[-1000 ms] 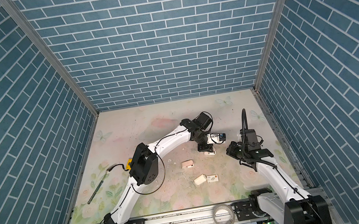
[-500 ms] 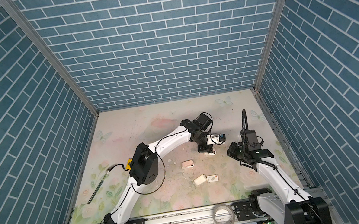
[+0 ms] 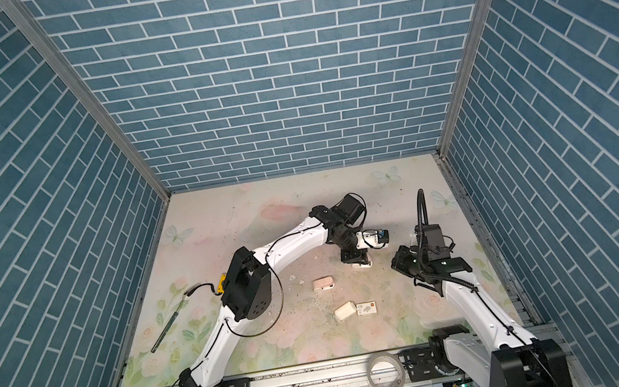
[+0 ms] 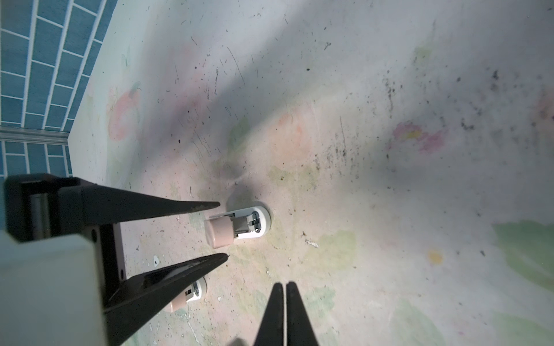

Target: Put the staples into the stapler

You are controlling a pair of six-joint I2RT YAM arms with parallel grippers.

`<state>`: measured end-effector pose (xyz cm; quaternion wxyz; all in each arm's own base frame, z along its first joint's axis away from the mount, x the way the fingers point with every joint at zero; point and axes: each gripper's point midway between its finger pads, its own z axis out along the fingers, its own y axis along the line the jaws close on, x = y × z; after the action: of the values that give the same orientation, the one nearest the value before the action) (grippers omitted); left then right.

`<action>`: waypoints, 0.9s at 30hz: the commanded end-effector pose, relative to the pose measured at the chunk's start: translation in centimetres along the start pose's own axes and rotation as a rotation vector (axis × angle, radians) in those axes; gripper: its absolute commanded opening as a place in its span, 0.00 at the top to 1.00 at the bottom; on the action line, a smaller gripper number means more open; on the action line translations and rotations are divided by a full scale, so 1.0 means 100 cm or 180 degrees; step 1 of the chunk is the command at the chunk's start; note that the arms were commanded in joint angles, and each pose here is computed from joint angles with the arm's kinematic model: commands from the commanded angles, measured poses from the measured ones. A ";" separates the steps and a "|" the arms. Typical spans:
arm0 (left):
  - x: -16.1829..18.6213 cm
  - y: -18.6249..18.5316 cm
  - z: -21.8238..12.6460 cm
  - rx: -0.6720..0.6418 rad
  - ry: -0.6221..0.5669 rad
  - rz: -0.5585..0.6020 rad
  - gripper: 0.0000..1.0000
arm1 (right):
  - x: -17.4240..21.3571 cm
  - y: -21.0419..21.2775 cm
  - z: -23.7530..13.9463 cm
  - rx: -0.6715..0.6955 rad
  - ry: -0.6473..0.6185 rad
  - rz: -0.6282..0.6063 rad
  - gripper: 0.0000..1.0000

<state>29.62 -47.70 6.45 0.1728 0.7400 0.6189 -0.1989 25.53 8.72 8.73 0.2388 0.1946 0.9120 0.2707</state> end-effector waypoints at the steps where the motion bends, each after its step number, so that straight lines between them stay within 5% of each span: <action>1: -0.013 -0.004 -0.014 -0.0026 -0.0103 0.0036 0.58 | 0.006 -0.007 0.003 0.0055 0.0060 0.0059 0.93; 27: 0.009 -0.009 0.010 0.0097 0.0146 0.0076 0.83 | 0.006 -0.008 -0.001 0.0054 0.0024 0.0067 0.93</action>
<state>29.44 -47.66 6.64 0.1732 0.7462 0.6126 -0.1949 25.35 8.65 8.51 0.2367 0.1960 0.9125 0.2699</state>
